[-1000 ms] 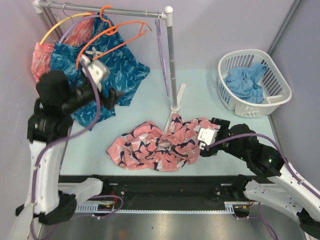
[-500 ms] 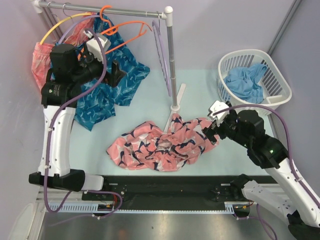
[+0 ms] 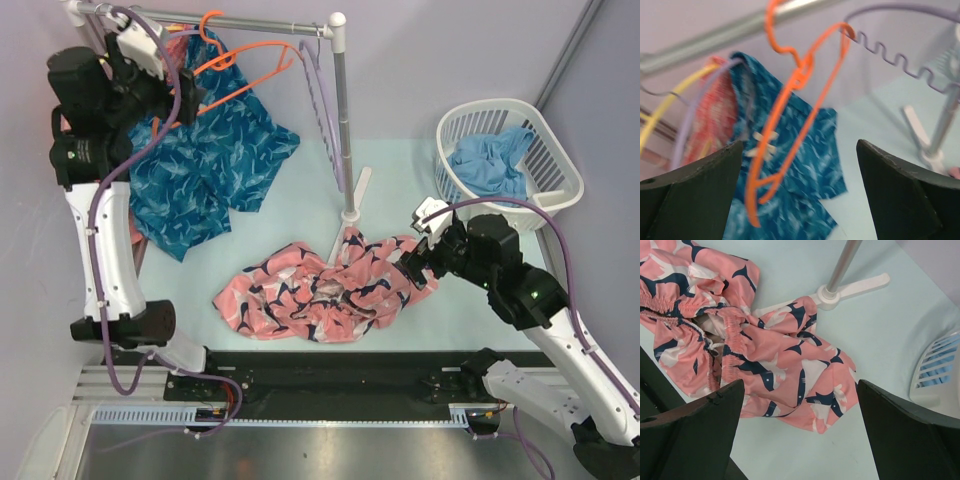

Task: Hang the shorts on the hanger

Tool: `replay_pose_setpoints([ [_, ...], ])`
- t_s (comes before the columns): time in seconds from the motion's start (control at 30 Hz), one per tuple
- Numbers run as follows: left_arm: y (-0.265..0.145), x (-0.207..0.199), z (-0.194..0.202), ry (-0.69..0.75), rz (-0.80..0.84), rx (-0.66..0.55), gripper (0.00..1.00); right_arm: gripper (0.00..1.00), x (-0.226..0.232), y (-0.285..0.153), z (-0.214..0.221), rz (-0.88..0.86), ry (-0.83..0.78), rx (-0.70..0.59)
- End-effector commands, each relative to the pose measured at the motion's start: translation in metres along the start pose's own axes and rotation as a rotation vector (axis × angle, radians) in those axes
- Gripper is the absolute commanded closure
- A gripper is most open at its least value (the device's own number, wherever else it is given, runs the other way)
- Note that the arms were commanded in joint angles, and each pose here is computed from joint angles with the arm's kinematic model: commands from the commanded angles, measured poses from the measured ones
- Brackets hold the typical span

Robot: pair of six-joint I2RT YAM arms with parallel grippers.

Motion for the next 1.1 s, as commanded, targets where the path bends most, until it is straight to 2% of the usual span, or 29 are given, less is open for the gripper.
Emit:
replay_pose_setpoints([
  [0.0, -0.001, 0.033, -0.026, 0.066, -0.097, -0.082, 0.01, 0.00, -0.001, -0.004, -0.018, -0.007, 0.010, -0.065],
  [0.2, 0.028, 0.044, 0.022, 0.102, -0.067, 0.048, 0.02, 0.00, -0.002, -0.005, -0.017, -0.004, 0.012, -0.060],
  [0.37, 0.047, 0.051, 0.049, 0.087, -0.041, 0.087, 0.02, 0.00, -0.001, -0.005, -0.015, -0.010, 0.001, -0.052],
  [0.53, 0.055, 0.040, 0.066, 0.043, 0.048, 0.119, 0.08, 0.00, -0.004, -0.009, -0.016, 0.012, 0.008, -0.060],
  [0.57, 0.054, 0.037, 0.066, 0.039, 0.062, 0.116, 0.12, 0.00, -0.003, -0.011, -0.017, 0.018, 0.046, -0.070],
  [0.67, 0.051, 0.022, 0.071, -0.003, 0.126, 0.104, 0.32, 0.00, -0.008, -0.019, -0.032, 0.038, 0.135, -0.126],
  [0.77, 0.044, 0.018, 0.066, -0.011, 0.131, 0.084, 0.45, 0.00, -0.010, -0.025, -0.046, 0.035, 0.191, -0.171],
  [0.8, 0.042, 0.017, 0.064, -0.022, 0.128, 0.081, 0.53, 0.00, -0.011, -0.026, -0.053, 0.034, 0.202, -0.185],
  [0.87, 0.038, 0.016, 0.057, -0.021, 0.118, 0.068, 0.60, 0.00, -0.014, -0.028, -0.057, 0.040, 0.222, -0.193],
  [0.9, 0.037, 0.018, 0.055, -0.030, 0.098, 0.064, 0.70, 0.00, -0.015, -0.028, -0.061, 0.042, 0.222, -0.196],
  [1.07, 0.023, 0.022, 0.033, -0.042, 0.033, 0.013, 0.93, 0.00, -0.018, -0.028, -0.067, 0.055, 0.212, -0.205],
])
Point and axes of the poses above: each gripper's point midway between its finger pads, its own y axis out along the fingers, its own x axis along the line the jaws close on, z = x × y, the point moved 5 cm from there along -y, back along the fingers, and after that the axes turned 5 degrees about y, right-handed, at the moved point
